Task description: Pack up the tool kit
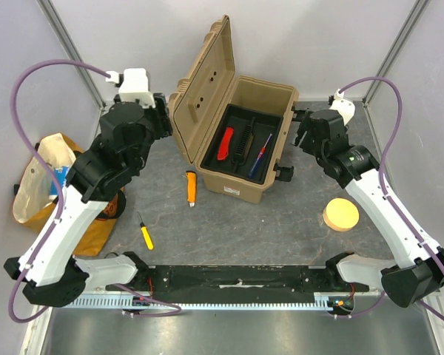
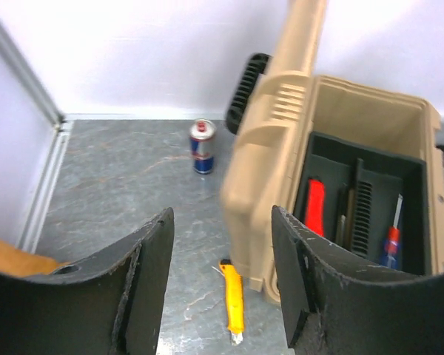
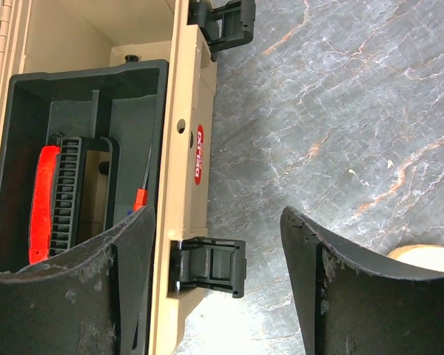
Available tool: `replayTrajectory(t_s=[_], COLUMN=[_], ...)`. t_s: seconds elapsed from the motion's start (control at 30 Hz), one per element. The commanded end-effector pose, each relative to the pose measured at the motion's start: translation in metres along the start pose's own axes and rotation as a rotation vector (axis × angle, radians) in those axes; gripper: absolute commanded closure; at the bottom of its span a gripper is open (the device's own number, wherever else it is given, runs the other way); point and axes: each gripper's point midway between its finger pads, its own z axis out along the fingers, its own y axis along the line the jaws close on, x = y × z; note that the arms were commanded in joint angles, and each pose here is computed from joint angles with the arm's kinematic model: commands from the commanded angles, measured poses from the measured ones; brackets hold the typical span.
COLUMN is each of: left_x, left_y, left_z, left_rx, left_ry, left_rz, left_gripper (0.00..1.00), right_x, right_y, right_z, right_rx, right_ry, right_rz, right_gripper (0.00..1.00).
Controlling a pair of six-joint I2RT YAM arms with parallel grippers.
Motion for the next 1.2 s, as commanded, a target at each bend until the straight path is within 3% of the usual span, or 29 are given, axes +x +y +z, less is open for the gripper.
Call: replayTrajectory(t_s=[0.0, 0.1, 0.17, 0.4, 0.53, 0.73, 1.0, 1.17], left_x=[-0.024, -0.004, 0.016, 0.105, 0.165, 0.255, 0.349, 0.390], left_y=[0.050, 0.073, 0.092, 0.113, 0.124, 0.144, 0.124, 0.139], left_z=[-0.014, -0.003, 0.011, 0.064, 0.070, 0.035, -0.012, -0.038], left_rx=[-0.230, -0.341, -0.383, -0.367, -0.385, -0.526, -0.515, -0.615], left_ry=[-0.123, -0.046, 0.073, 0.420, 0.587, 0.755, 0.959, 0.989], left_rz=[-0.152, -0.193, -0.238, -0.324, -0.358, -0.352, -0.459, -0.433], left_gripper=[0.38, 0.38, 0.38, 0.37, 0.37, 0.34, 0.31, 0.25], right_x=[-0.007, -0.007, -0.007, -0.007, -0.004, -0.002, 0.005, 0.005], right_y=[0.004, 0.005, 0.006, 0.005, 0.003, 0.000, -0.002, -0.004], right_z=[0.002, 0.003, 0.003, 0.004, 0.005, 0.007, 0.012, 0.012], right_rx=[-0.016, -0.018, -0.024, -0.021, -0.011, 0.000, 0.007, 0.010], right_ry=[-0.019, -0.018, -0.018, -0.016, -0.012, -0.008, 0.013, 0.011], right_rz=[0.004, 0.000, -0.002, -0.004, -0.005, -0.001, 0.000, 0.002], right_gripper=[0.25, 0.24, 0.25, 0.25, 0.24, 0.24, 0.24, 0.24])
